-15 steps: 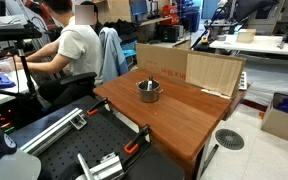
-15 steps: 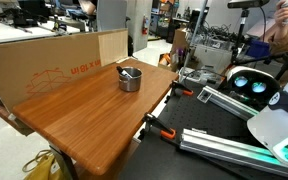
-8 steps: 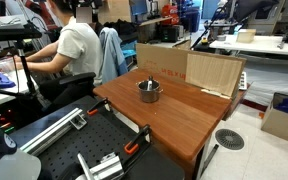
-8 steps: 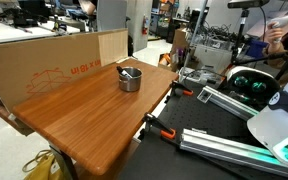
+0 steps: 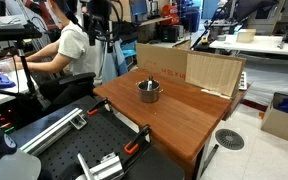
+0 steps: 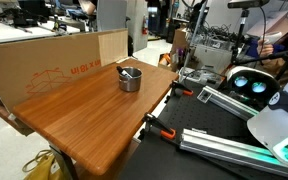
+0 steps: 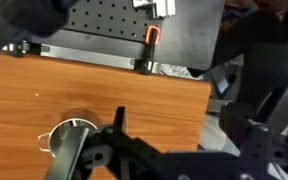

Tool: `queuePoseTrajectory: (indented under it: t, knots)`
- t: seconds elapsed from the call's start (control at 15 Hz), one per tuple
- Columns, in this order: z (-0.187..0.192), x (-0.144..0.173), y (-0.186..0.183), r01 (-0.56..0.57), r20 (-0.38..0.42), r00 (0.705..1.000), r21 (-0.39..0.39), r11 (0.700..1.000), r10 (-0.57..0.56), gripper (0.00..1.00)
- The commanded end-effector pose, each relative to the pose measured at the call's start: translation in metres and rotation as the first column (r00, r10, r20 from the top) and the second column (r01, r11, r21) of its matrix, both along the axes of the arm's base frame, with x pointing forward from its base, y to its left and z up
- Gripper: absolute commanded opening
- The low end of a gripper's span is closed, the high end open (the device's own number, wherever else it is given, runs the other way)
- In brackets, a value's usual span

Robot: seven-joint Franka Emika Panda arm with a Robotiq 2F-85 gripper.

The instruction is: Remove the marker from the pot and put it on the table

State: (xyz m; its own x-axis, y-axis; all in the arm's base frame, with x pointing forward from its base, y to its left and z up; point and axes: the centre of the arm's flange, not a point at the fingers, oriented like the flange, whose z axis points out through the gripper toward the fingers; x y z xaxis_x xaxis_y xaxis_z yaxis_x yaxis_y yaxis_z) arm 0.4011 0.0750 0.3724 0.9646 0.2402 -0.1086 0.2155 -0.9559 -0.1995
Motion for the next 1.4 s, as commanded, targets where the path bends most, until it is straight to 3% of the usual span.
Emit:
queuePoseTrajectory:
  t: [0.0, 0.33, 0.53, 0.87, 1.33]
  knots:
    - [-0.019, 0.014, -0.014, -0.074, -0.002, 0.997, 0.028, 0.997, 0.074, 1.00]
    - [-0.040, 0.025, -0.023, -0.227, -0.032, 0.973, 0.008, 0.974, 0.227, 1.00]
    - [-0.049, 0.036, -0.025, -0.329, -0.044, 0.944, -0.068, 0.942, 0.327, 1.00]
    - [-0.054, 0.061, -0.024, -0.381, 0.007, 0.922, -0.168, 0.909, 0.388, 1.00]
    - [-0.080, 0.086, -0.025, -0.418, 0.050, 0.900, -0.189, 0.889, 0.434, 1.00]
